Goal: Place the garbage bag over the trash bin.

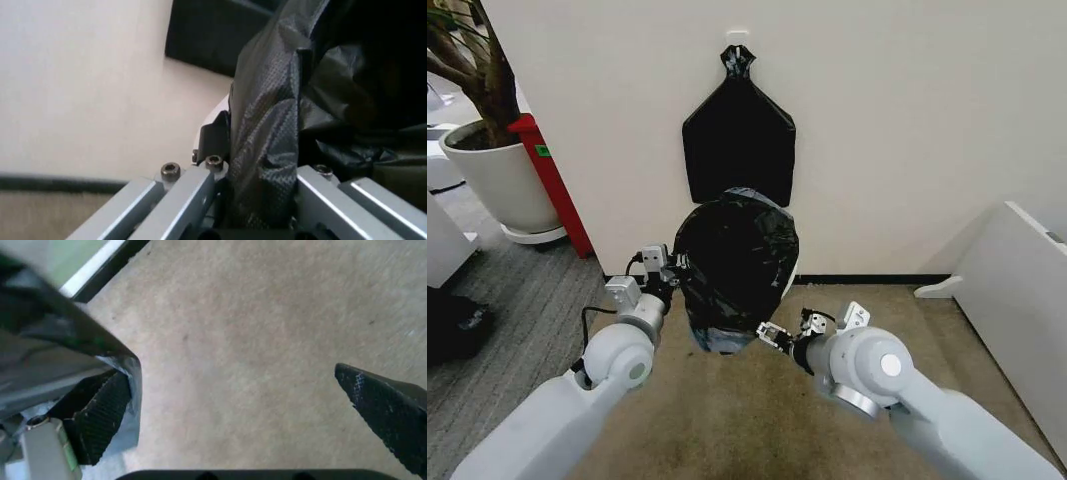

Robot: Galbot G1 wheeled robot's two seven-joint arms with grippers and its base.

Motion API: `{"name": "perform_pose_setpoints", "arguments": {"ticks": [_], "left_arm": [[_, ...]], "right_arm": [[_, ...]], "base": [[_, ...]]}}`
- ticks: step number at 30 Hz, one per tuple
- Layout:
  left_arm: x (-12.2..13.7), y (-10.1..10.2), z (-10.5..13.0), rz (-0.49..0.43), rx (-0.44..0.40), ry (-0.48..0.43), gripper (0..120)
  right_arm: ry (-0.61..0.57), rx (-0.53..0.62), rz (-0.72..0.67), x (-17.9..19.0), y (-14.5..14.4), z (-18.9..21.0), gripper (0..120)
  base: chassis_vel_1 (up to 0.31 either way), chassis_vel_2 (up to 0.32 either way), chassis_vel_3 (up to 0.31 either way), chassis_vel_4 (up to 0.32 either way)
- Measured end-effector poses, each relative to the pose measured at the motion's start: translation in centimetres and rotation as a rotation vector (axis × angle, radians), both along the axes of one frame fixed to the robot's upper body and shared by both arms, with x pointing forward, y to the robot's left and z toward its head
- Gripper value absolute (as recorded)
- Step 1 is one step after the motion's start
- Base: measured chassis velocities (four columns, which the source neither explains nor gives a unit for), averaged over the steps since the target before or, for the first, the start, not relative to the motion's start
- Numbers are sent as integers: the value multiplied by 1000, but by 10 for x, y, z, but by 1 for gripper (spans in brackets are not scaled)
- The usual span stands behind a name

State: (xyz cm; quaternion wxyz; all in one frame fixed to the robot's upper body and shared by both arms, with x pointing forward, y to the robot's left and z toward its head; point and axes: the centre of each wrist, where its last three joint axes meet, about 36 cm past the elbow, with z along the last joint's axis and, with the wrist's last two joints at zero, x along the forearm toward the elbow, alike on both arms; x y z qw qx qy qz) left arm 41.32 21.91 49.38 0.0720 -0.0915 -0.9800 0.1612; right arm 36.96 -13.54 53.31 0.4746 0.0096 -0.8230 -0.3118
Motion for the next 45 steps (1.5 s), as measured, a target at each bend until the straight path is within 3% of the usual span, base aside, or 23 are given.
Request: {"name": "perform_pose_setpoints", "arguments": {"ticks": [4,19,26,32,45], "left_arm": [[-2,0,11,21,-84,111,1],[-1,3,27,45,-233,354,1],[-1,3,24,40,-274,411,1],[1,2,25,13,-371,486,1],[-1,1,30,-1,-446,569,1]], "right_arm": [[-41,-74,-4,-3,-6,-18,100],[-183,-260,-12,-14,-22,-57,100],[-215,-193,22,-33,-21,-42,100],[-213,-103,98,-51,-24,-26,100],[-165,-142,73,-50,-28,-48,100]], "base": [[0,0,0,0],[0,0,0,0],[0,0,0,0],[0,0,0,0],[0,0,0,0]]}}
